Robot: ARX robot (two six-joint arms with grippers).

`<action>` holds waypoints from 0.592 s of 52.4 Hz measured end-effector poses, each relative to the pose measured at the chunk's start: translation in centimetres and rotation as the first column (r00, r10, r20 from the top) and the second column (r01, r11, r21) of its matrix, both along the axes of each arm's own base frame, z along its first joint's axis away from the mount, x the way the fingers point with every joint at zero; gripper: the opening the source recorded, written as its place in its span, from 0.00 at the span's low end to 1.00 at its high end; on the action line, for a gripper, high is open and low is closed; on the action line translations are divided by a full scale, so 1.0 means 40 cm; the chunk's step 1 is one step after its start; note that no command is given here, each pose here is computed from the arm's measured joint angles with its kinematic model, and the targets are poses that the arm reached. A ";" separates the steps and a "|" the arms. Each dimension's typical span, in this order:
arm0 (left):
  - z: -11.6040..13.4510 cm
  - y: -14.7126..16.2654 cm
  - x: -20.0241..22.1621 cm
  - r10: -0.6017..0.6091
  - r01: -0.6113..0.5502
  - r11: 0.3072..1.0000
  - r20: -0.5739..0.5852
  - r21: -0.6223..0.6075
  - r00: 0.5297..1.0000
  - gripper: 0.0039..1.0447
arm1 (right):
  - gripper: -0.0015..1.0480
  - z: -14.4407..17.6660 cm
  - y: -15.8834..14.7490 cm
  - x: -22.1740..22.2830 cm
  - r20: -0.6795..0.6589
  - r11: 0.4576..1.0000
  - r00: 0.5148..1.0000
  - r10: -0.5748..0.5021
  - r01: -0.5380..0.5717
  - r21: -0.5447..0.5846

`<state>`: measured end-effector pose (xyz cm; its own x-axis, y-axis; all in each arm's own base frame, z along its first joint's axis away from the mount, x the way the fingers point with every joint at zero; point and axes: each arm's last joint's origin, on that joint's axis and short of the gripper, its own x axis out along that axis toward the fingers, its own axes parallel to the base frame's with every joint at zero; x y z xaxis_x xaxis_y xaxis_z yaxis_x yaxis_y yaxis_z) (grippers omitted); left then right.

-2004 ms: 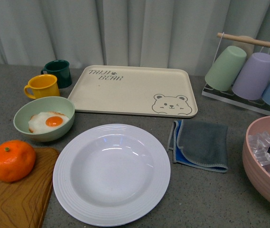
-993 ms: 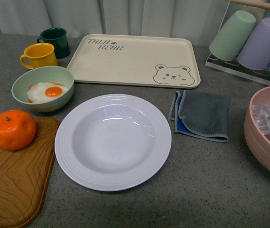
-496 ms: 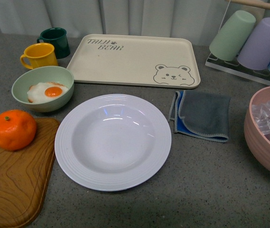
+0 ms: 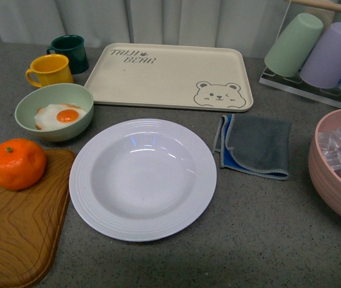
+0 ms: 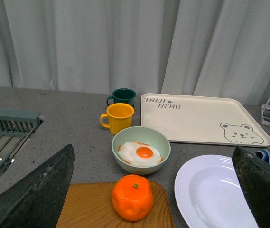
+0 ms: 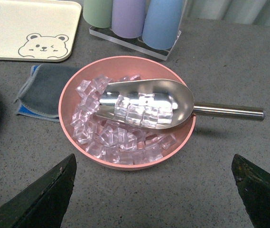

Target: Place orange and plate with both arms

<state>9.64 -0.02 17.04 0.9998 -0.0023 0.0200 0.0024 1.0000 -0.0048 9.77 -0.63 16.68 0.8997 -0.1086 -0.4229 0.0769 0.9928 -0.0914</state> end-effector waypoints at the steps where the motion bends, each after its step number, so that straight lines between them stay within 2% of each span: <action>1: 0.000 0.000 0.000 0.000 0.000 1.000 0.000 0.000 1.000 0.94 | 0.91 0.000 0.000 0.000 0.000 1.000 1.000 0.000 0.000 0.000; 5: -0.002 0.000 0.001 0.012 -0.012 1.000 -0.015 -0.004 1.000 0.94 | 0.91 0.000 0.000 0.000 0.000 1.000 1.000 0.000 0.000 0.000; 6: -0.003 0.000 0.001 0.034 -0.035 0.999 -0.057 -0.018 0.998 0.94 | 0.91 0.000 0.000 0.000 0.000 1.000 1.000 0.000 0.000 0.000; 8: -0.008 -0.002 0.012 0.106 -0.118 0.992 -0.233 -0.037 0.967 0.94 | 0.91 0.000 0.000 0.000 0.000 1.000 1.000 0.000 0.000 0.000; 10: -0.012 -0.006 0.033 0.105 -0.129 0.990 -0.309 -0.057 0.945 0.94 | 0.91 0.000 0.000 0.000 0.000 1.000 1.000 0.000 0.000 0.000; 25: -0.014 -0.032 0.208 0.051 -0.103 0.989 -0.424 -0.101 0.904 0.94 | 0.91 0.000 0.000 0.000 0.000 1.000 1.000 0.000 0.000 0.000; 27: -0.024 -0.035 0.234 0.047 -0.104 0.989 -0.448 -0.102 0.893 0.94 | 0.91 0.000 0.000 0.000 0.000 1.000 1.000 0.000 0.000 0.000; 31: -0.066 -0.042 0.303 0.051 -0.115 0.990 -0.539 -0.087 0.841 0.94 | 0.91 0.000 0.000 0.000 0.000 1.000 1.000 0.000 0.000 0.000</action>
<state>21.76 -1.70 14.39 0.8517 0.0511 -0.5216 -0.1156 0.9890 -0.0918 9.77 -0.63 16.68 0.8997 -0.1086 -0.4229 0.0769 0.9928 -0.0914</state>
